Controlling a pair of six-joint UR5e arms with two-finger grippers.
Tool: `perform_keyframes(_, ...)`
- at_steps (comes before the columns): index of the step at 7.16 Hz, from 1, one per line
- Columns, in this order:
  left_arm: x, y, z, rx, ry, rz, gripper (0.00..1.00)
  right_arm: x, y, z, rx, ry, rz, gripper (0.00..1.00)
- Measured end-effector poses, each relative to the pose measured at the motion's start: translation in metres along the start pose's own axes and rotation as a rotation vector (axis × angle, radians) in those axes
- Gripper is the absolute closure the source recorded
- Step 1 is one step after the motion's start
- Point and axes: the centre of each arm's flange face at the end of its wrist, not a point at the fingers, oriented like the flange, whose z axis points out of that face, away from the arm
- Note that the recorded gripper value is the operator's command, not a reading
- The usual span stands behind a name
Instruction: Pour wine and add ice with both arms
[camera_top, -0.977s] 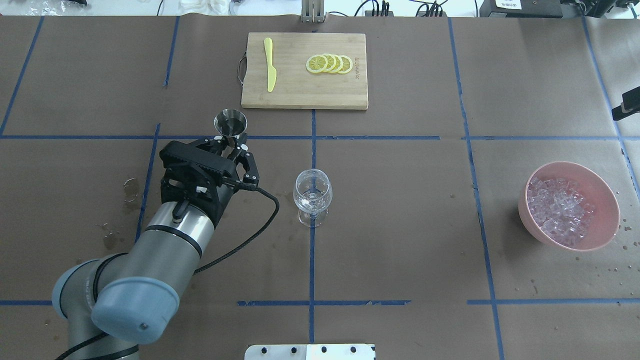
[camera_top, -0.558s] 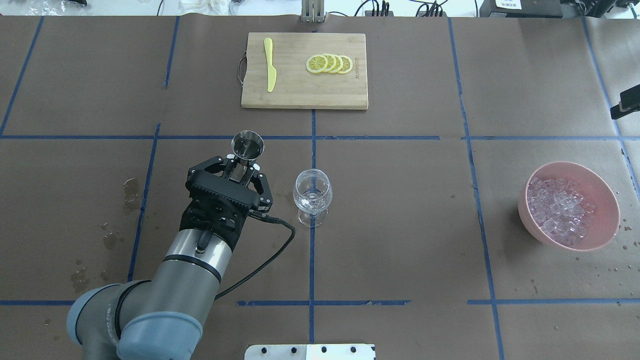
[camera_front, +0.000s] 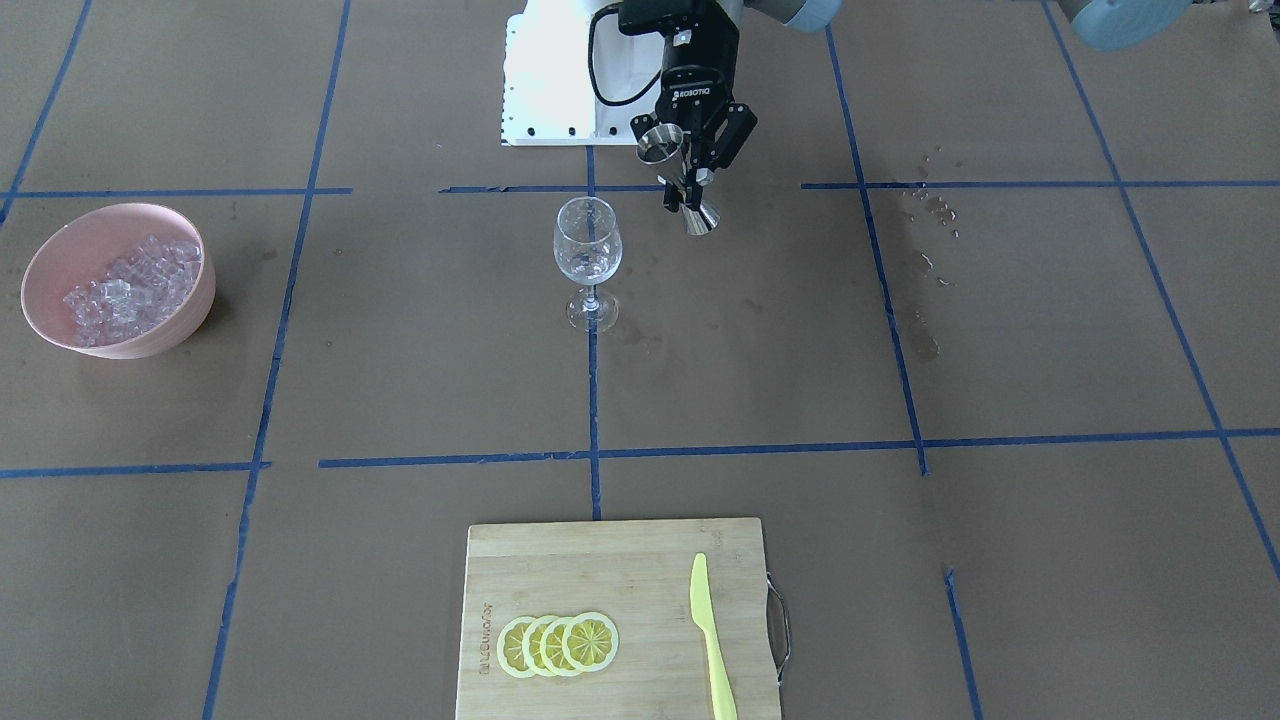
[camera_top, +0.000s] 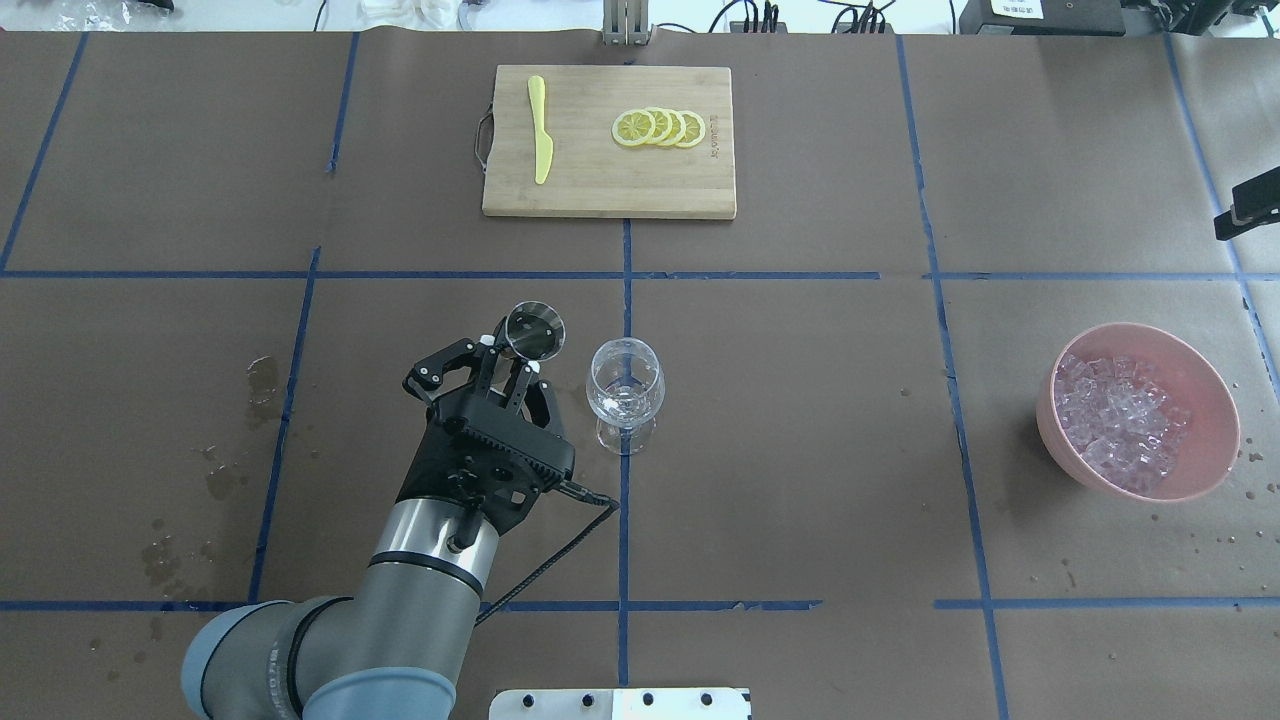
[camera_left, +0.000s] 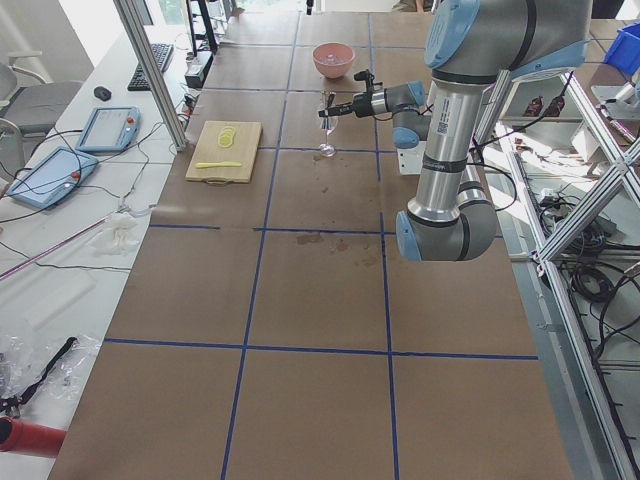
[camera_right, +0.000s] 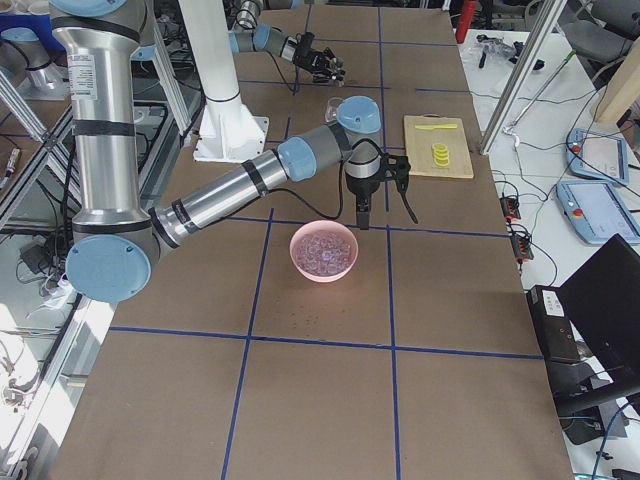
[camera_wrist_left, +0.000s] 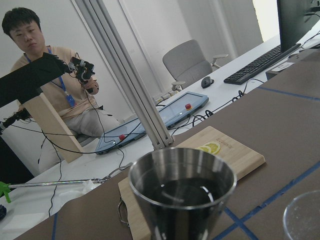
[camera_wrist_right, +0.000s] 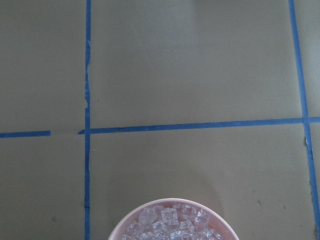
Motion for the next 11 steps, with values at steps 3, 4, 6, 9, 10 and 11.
perform_keyframes(3, 0.0159, -0.0028, 0.0041, 0.007, -0.021, 0.187, 1.00, -0.0003, -0.0001, 0.0020, -0.003, 0.002, -0.001, 0.00)
perform_keyframes(4, 0.0158, -0.0036, 0.0042, 0.009, -0.027, 0.253, 1.00, -0.0008, -0.0004, 0.0024, -0.004, 0.002, -0.002, 0.00)
perform_keyframes(6, 0.0157, -0.0038, 0.0045, 0.008, -0.032, 0.378, 1.00, -0.0017, -0.0010, 0.0024, -0.003, 0.001, -0.004, 0.00)
perform_keyframes(9, 0.0155, -0.0025, 0.0057, 0.007, -0.053, 0.546, 1.00, -0.0030, -0.0013, 0.0024, -0.003, 0.000, -0.007, 0.00)
perform_keyframes(10, 0.0157, -0.0023, 0.0061, 0.006, -0.060, 0.601, 1.00, -0.0033, -0.0013, 0.0024, -0.003, 0.000, -0.008, 0.00)
perform_keyframes(11, 0.0160, -0.0031, 0.0062, 0.006, -0.063, 0.646, 1.00, -0.0035, -0.0012, 0.0022, -0.002, 0.000, -0.008, 0.00)
